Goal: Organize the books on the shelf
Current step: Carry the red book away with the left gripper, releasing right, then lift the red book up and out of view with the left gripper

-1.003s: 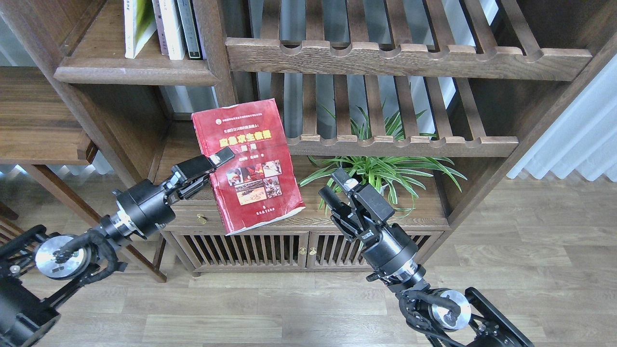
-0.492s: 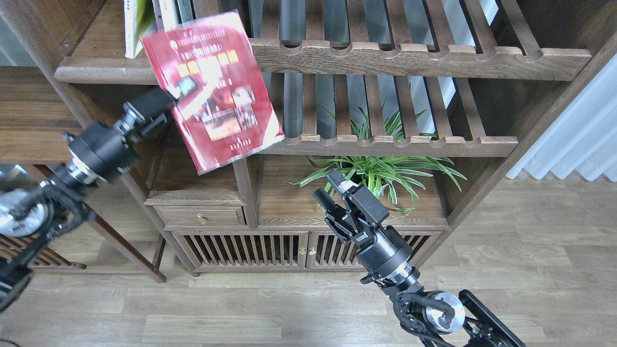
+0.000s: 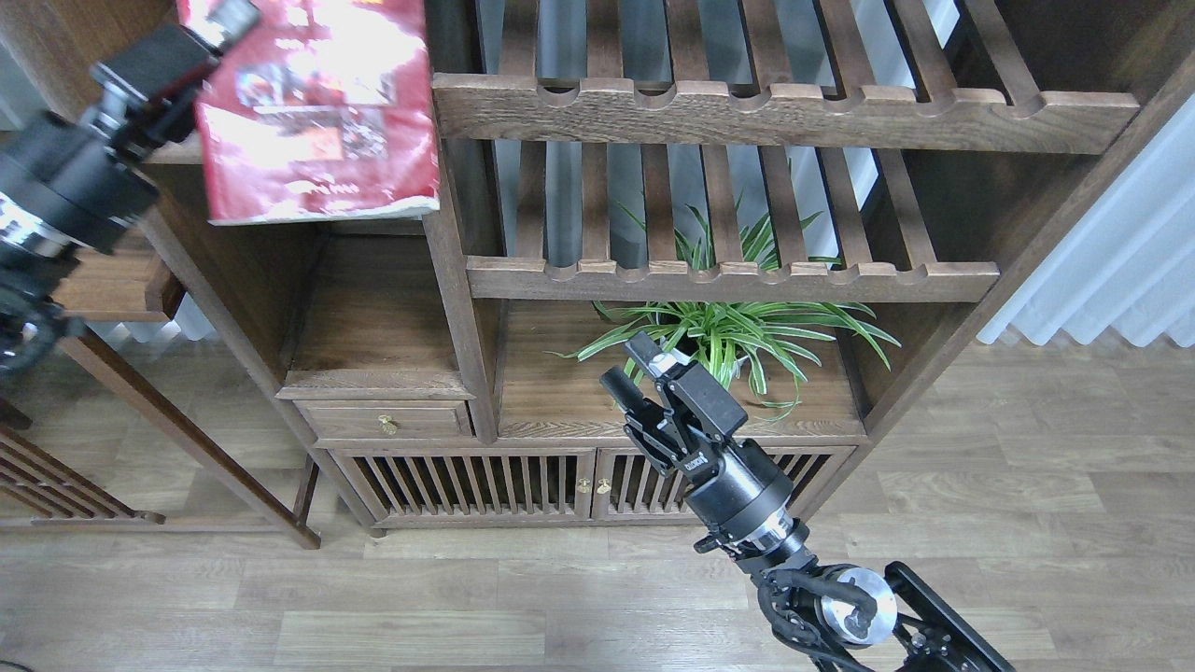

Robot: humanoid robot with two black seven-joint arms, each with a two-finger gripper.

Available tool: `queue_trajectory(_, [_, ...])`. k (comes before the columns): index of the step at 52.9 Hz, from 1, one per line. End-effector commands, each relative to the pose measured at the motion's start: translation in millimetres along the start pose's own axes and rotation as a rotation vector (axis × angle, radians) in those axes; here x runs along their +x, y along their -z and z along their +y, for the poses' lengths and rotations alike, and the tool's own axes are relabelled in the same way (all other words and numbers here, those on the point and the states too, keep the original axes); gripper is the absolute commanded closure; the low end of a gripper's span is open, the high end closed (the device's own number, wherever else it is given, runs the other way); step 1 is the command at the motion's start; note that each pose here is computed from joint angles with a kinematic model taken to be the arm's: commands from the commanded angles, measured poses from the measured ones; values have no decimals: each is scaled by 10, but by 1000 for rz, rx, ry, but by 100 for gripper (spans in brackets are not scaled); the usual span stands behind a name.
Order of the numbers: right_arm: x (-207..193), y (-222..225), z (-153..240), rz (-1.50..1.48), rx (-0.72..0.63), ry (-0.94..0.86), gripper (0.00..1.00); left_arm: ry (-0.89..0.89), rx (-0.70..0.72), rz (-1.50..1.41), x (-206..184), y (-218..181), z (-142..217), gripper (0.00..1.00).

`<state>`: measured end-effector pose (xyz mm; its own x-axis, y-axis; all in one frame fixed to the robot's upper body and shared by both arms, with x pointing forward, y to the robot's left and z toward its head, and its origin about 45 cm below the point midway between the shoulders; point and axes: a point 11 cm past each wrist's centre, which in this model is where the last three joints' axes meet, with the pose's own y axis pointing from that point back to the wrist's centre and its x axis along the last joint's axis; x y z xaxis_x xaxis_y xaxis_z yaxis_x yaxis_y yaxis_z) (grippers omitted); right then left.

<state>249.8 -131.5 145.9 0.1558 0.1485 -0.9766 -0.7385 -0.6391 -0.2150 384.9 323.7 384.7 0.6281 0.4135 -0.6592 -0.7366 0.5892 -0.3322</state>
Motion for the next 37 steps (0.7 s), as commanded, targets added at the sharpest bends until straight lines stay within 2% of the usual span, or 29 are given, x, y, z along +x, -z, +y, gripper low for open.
queue_trajectory(1, [-1,-10,-7,-2,-1,2,17,4,-47,-41,-61,-246,45,100])
queue_trajectory(23, [36,-69,-41,15,-24,-8,17,15,-180,-151,-259,-910,229,100])
queue_trajectory(26, [40,-116,-57,22,-45,-10,17,0,-217,-208,-286,-1105,286,100])
queue_trajectory(37, [32,-204,-97,17,-78,-4,16,-21,-236,-335,-359,-1287,259,100])
